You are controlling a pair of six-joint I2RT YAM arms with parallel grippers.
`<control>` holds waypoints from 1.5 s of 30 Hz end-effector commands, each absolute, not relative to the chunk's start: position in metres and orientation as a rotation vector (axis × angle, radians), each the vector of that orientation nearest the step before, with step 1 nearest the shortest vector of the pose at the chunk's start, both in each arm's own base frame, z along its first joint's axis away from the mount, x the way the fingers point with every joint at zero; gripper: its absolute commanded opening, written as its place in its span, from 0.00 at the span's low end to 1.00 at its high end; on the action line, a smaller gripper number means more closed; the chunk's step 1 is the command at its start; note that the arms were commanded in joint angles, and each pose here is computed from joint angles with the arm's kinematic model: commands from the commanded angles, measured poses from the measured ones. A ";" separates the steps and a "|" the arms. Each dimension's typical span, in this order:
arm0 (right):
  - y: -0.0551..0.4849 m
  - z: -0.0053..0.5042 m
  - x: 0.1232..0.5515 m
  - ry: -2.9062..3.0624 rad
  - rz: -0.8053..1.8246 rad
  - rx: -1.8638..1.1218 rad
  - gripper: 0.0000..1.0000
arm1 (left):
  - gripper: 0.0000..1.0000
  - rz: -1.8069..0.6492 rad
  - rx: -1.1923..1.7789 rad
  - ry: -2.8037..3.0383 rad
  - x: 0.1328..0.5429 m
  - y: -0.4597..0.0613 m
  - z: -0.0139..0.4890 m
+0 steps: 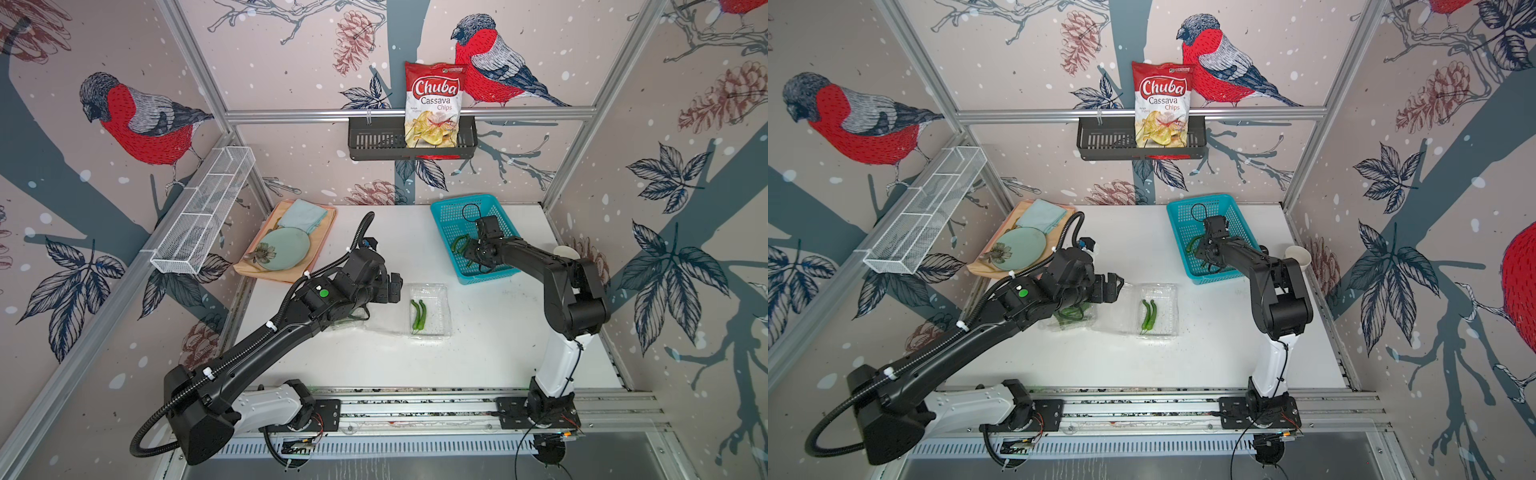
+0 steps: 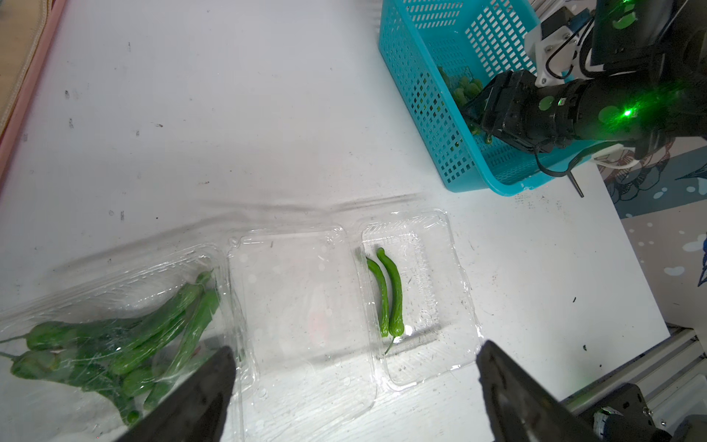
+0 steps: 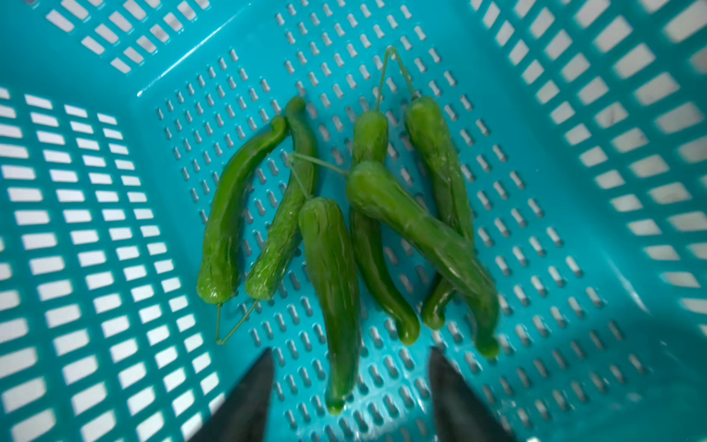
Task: Take small green peppers out of containers
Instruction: Place the green pepper in the basket, then pick up the green pepper from the packing box.
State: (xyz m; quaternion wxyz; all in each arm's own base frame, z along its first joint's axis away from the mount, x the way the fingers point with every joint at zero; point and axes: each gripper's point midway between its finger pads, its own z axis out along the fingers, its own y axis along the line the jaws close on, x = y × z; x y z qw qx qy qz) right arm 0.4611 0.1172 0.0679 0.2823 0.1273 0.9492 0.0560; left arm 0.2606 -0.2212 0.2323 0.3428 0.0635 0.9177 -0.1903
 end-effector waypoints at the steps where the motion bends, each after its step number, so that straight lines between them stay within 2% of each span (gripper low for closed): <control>1: 0.111 0.090 0.442 2.545 0.050 0.368 0.74 | 0.95 -0.513 0.110 2.367 0.263 -0.220 0.235; 6: 0.139 0.136 0.404 2.499 0.076 0.301 0.77 | 0.95 -0.545 0.078 2.355 0.263 -0.223 0.234; 12: 0.221 0.171 0.334 2.490 0.280 0.120 0.79 | 0.95 -0.583 0.061 2.351 0.262 -0.227 0.226; 17: 0.268 0.156 0.273 2.564 0.438 0.070 0.78 | 0.95 -0.588 0.059 2.350 0.262 -0.228 0.221; 21: 0.287 0.132 0.246 2.633 0.495 0.051 0.77 | 0.95 -0.628 0.047 2.352 0.261 -0.232 0.221; 34: 0.299 0.053 0.233 2.773 0.392 -0.020 0.73 | 0.95 -0.575 0.052 2.332 0.257 -0.219 0.229; 45: 0.293 0.009 0.244 2.827 0.192 -0.025 0.62 | 0.95 -0.532 0.010 2.335 0.242 -0.194 0.225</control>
